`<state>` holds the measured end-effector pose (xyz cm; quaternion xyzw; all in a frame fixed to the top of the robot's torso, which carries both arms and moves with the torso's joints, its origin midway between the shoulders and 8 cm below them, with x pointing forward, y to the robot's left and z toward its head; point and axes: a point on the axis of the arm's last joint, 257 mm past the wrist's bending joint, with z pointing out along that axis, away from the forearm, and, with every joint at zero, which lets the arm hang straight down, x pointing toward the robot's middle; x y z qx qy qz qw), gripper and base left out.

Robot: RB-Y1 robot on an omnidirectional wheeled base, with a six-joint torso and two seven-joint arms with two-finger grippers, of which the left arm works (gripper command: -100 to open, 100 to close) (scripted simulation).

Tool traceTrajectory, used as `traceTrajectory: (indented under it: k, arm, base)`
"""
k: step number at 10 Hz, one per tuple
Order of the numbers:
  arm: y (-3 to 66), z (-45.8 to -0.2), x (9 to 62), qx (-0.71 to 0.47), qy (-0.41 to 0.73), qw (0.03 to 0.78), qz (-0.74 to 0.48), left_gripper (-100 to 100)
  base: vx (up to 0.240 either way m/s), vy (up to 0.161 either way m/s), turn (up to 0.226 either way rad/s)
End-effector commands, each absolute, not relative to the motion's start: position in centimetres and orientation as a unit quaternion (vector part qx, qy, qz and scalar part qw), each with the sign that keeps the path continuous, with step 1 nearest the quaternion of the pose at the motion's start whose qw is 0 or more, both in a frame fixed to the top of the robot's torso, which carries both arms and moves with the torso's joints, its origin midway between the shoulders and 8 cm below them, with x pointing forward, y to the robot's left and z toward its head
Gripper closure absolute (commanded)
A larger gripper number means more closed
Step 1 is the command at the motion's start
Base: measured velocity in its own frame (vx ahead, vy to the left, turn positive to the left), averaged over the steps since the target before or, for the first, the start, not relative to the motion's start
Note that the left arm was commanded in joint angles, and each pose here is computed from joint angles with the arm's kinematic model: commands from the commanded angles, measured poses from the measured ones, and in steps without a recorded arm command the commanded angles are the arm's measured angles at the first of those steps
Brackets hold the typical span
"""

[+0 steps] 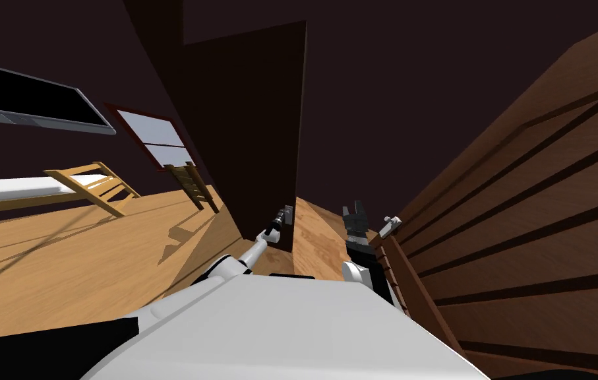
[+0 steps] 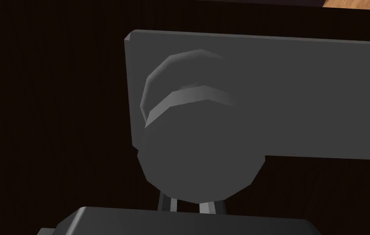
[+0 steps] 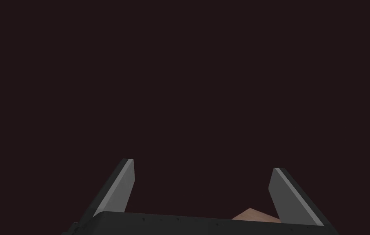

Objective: Push the door open

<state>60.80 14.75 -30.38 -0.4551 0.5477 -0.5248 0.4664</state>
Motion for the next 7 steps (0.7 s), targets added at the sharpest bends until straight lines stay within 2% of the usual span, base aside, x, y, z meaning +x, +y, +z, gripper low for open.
traceTrajectory:
  k: [1, 2, 7]
  arm:
    - [16.3, -29.8, 61.2, -0.459, 0.538, 0.476, -0.523, 100]
    - [15.4, -30.1, 61.2, -0.458, 0.543, 0.470, -0.524, -100]
    - [14.2, -29.8, 61.1, -0.455, 0.543, 0.463, -0.532, -100]
  base:
    - [0.154, -0.136, 0.079]
    - [-0.030, -0.066, 0.055]
    - [-0.203, 0.024, 0.004]
